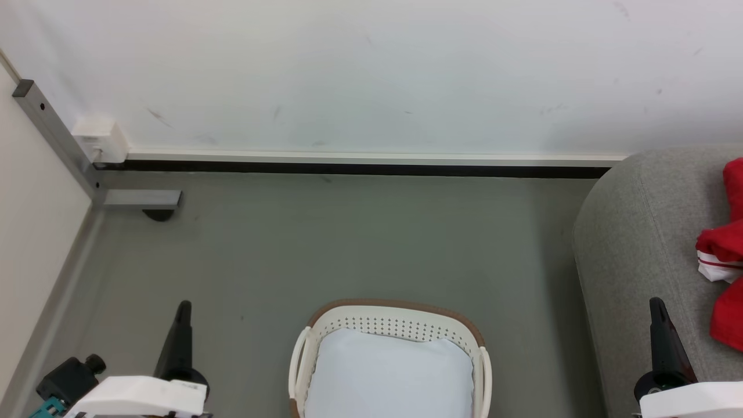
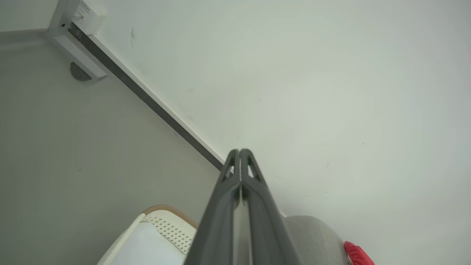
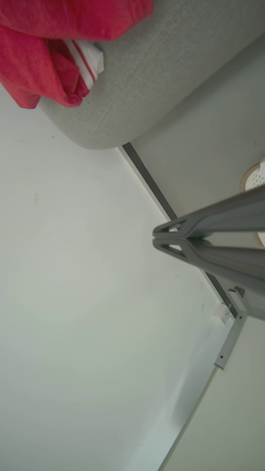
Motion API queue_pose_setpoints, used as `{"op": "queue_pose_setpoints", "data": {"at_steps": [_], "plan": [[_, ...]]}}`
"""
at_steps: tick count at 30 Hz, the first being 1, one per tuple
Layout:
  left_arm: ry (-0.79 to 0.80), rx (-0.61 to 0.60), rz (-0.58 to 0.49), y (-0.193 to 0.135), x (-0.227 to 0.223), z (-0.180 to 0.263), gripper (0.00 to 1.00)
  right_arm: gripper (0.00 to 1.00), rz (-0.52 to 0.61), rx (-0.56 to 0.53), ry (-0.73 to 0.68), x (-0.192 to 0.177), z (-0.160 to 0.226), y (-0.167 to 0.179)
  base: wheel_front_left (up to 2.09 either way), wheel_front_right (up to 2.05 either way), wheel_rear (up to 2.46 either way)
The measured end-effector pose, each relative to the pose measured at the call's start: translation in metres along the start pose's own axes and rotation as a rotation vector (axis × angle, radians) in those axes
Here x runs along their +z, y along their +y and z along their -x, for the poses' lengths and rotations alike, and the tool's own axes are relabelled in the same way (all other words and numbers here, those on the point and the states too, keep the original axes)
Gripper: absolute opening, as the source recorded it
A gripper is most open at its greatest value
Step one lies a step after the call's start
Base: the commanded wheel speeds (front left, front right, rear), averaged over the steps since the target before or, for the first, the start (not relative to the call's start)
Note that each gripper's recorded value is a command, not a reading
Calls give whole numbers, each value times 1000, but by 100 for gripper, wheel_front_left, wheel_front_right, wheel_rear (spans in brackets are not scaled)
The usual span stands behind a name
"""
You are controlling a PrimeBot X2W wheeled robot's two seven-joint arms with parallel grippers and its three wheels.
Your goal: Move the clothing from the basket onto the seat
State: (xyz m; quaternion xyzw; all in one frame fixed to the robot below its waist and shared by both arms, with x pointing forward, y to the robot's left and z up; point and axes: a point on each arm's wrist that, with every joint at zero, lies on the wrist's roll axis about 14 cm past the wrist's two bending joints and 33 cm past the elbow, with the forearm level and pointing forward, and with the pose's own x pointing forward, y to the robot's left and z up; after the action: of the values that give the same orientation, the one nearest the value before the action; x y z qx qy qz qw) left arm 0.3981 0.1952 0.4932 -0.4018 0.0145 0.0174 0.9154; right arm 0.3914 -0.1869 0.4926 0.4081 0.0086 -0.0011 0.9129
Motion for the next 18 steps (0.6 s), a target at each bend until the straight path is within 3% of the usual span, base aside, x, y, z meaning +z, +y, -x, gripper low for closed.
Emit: {"op": "queue_pose_setpoints", "data": {"at_steps": [18], "plan": [[14,16,207,3,0,2,0,0,-201,-24,4,3,1,-5,0,0,0]]}}
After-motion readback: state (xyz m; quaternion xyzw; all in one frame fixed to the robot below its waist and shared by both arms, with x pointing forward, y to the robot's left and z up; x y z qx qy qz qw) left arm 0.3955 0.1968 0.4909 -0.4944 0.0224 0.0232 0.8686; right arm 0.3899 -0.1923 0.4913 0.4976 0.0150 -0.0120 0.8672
